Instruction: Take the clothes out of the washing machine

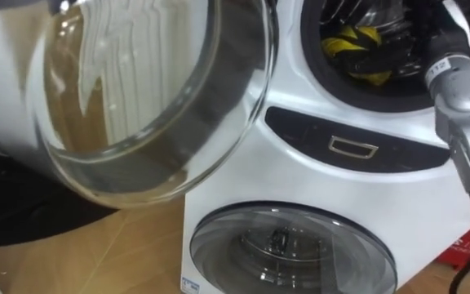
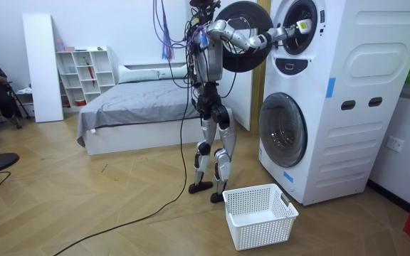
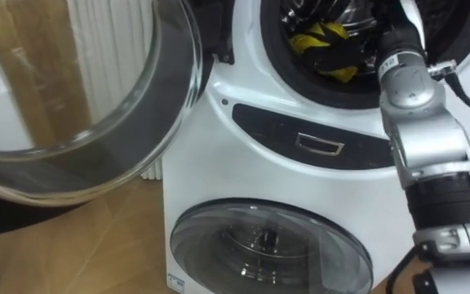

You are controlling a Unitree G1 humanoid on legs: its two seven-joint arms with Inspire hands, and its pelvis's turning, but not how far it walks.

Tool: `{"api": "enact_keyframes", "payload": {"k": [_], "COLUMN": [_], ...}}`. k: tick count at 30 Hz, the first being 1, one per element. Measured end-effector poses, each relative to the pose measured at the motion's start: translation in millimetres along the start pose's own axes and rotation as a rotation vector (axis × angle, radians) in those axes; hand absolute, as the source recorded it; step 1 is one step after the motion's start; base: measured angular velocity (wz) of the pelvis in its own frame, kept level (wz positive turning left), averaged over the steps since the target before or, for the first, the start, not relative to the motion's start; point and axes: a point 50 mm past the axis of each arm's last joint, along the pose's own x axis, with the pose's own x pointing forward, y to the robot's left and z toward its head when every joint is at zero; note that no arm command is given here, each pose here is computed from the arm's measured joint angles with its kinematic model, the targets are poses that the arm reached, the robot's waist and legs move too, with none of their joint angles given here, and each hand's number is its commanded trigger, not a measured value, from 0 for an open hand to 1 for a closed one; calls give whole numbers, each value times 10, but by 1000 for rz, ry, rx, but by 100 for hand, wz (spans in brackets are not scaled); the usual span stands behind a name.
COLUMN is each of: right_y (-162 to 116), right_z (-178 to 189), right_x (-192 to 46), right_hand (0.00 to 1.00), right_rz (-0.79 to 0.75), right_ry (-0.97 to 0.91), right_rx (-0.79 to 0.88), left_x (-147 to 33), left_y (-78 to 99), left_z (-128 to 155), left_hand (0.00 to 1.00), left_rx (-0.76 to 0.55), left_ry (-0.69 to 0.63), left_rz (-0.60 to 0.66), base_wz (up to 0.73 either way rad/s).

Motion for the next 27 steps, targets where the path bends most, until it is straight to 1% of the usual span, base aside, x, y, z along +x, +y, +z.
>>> {"api": "enact_keyframes", "payload": {"k": [5, 17, 23, 27], "right_y": [-10, -79, -182, -176], "right_z": [-7, 19, -53, -94], "right_x": [1, 43, 58, 61], "right_hand": [0, 0, 0, 0], "right_rz": [-13, 5, 22, 49], "right_ry": [-4, 5, 37, 63], "right_rx": [-80, -93, -133, -161], "left_x": [-2, -13, -11, -7], "left_y": [72, 131, 136, 140], "left_z": [-23, -179, -147, -92], "left_hand": [0, 0, 0, 0], "left_rx": [-7, -60, -68, -69], "left_ry": [0, 37, 31, 20], "left_rz": [18, 19, 13, 5], "base_wz": [3, 7, 0, 0]}}
